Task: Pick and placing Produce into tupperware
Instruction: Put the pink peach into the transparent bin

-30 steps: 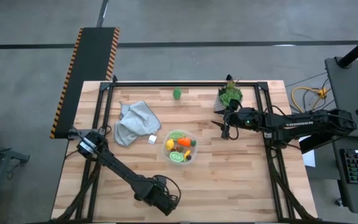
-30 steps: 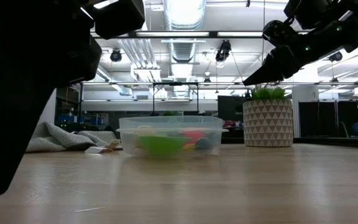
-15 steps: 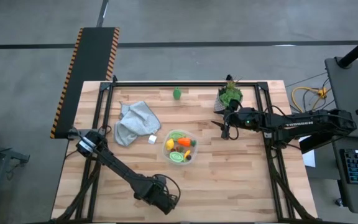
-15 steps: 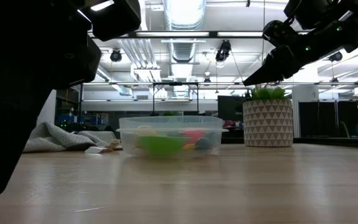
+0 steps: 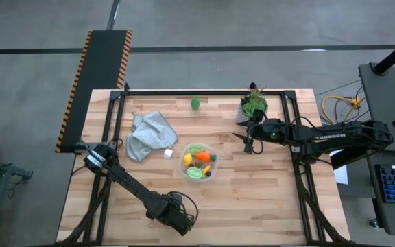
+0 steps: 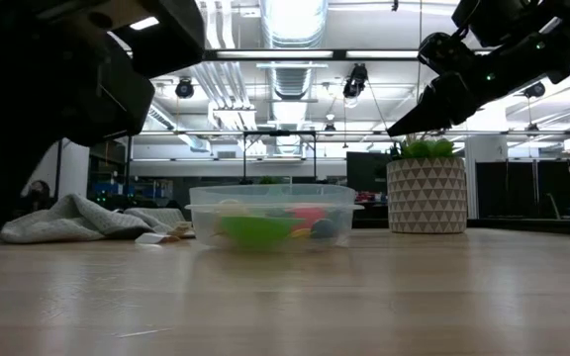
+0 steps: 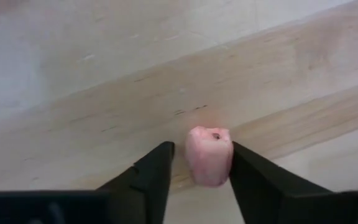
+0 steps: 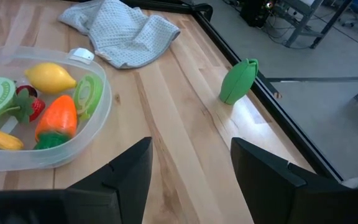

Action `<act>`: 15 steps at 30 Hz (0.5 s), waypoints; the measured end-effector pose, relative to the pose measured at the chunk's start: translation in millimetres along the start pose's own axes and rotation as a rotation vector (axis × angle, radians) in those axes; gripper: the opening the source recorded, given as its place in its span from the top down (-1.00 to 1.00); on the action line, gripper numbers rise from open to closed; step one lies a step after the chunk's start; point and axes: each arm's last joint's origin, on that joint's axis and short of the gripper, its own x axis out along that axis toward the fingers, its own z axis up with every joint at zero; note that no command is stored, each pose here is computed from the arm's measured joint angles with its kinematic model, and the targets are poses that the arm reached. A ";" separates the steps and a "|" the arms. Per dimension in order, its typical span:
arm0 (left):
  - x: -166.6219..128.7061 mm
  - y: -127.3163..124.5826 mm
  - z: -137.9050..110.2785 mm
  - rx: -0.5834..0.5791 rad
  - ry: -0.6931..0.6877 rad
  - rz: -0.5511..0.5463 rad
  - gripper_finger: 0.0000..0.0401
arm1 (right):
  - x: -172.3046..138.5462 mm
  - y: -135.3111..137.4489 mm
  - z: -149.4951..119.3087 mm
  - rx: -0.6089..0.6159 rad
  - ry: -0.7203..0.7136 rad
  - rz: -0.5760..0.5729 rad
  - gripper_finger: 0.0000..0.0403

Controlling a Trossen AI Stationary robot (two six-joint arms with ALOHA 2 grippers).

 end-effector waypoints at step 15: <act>-28.8 -28.6 14.8 0.262 -0.024 -0.141 0.89 | 0.0 -0.1 0.0 0.005 0.000 0.000 -0.04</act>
